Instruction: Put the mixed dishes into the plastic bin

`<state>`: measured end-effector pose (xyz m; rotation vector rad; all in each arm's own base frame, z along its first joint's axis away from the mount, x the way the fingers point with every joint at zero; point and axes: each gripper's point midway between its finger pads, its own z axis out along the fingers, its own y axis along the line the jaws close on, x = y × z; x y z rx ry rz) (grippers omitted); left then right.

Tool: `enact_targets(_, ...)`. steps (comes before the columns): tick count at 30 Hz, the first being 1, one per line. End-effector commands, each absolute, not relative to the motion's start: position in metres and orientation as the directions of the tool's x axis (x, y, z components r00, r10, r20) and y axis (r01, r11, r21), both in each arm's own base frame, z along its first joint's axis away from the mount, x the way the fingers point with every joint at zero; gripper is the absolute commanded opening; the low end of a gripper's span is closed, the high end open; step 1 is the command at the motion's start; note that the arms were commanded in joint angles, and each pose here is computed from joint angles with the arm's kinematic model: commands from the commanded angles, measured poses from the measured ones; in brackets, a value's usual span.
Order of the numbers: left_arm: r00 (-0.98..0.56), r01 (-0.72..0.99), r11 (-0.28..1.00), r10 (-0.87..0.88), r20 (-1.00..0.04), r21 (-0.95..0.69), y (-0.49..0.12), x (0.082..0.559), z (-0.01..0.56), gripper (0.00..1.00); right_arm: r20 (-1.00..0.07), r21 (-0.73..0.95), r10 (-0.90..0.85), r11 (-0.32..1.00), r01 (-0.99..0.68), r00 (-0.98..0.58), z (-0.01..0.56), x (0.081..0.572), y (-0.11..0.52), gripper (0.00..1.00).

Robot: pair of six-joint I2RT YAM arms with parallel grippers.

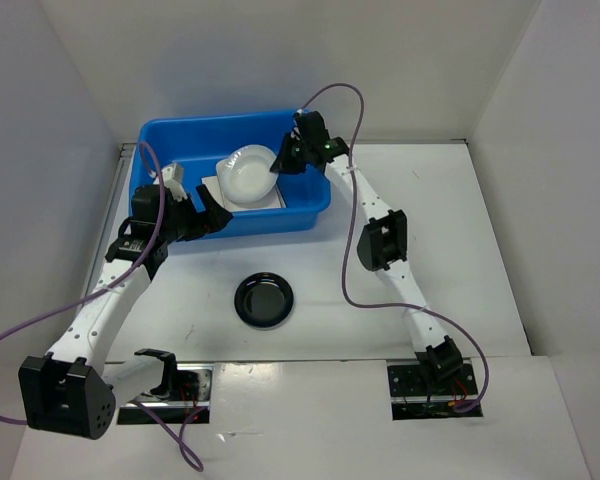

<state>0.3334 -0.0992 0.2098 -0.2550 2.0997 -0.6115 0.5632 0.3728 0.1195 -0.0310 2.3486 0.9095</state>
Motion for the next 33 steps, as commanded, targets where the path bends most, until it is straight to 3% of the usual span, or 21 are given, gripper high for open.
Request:
enact_targets(1,-0.532,0.078,0.868,-0.379,-0.757,-0.49,-0.097,0.333,0.22,1.0,-0.55,0.589,0.143,0.765,-0.261,-0.823,0.106,0.552,0.388,0.18)
enact_targets(6,-0.539,0.074,0.869,-0.378,-0.753,-0.489,-0.097,0.332,0.215,1.0,-0.544,0.588,0.141,0.767,-0.256,-0.827,0.1,0.552,0.388,0.26)
enact_targets(9,-0.539,0.074,0.869,-0.378,-0.753,-0.489,-0.097,0.332,0.215,1.0,-0.546,0.577,0.135,0.776,-0.255,-0.827,0.098,0.552,0.386,0.38)
enact_targets(21,-0.531,0.083,0.872,-0.371,-0.762,-0.483,-0.097,0.331,0.214,1.0,-0.574,0.503,0.138,0.837,-0.215,-0.807,0.109,0.556,0.362,0.69)
enact_targets(33,-0.533,0.085,0.874,-0.366,-0.763,-0.479,-0.099,0.331,0.213,1.0,-0.664,0.293,0.117,0.95,-0.113,-0.739,0.195,0.533,0.295,0.75)
